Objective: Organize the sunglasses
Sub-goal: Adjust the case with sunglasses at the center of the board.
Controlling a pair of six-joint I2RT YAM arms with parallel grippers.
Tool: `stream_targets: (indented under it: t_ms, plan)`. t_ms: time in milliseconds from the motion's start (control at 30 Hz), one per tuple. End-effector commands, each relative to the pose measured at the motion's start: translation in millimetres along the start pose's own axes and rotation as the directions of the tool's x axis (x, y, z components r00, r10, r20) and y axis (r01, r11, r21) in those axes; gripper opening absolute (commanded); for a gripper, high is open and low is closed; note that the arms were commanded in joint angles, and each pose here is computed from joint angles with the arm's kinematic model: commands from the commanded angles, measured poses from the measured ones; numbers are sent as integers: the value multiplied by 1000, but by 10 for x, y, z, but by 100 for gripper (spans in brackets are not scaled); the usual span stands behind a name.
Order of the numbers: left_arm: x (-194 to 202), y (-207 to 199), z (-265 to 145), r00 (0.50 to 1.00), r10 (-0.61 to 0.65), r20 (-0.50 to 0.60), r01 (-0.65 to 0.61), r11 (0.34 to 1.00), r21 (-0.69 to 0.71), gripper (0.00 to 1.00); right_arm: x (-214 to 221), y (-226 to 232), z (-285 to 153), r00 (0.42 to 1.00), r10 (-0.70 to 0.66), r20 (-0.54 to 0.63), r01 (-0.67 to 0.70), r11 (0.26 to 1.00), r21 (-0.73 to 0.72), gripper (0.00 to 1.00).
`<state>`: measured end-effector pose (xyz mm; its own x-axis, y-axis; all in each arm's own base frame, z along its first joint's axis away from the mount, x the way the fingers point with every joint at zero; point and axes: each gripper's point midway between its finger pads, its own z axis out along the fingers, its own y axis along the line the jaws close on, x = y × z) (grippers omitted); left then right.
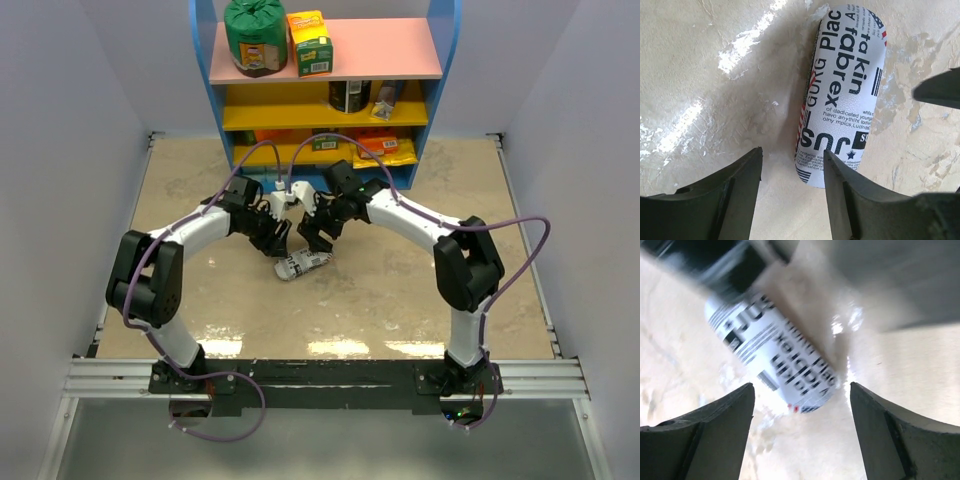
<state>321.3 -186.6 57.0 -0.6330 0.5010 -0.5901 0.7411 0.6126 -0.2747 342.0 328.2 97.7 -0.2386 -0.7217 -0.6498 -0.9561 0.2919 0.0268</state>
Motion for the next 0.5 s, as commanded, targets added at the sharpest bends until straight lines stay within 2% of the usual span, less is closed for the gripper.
stream_targets:
  t_ms: [0, 67, 467]
  plan:
    - [-154, 51, 23, 999, -1, 33, 1, 1000, 4, 56, 287, 336, -119, 993, -87, -74, 75, 986, -151, 78]
    - [-131, 57, 33, 999, -2, 32, 1, 1000, 3, 56, 383, 397, -100, 992, -77, -96, 59, 982, -177, 77]
    - [10, -204, 217, 997, 62, -53, -58, 996, 69, 57, 480, 78, 162, 993, 17, -116, -18, 1000, -11, 78]
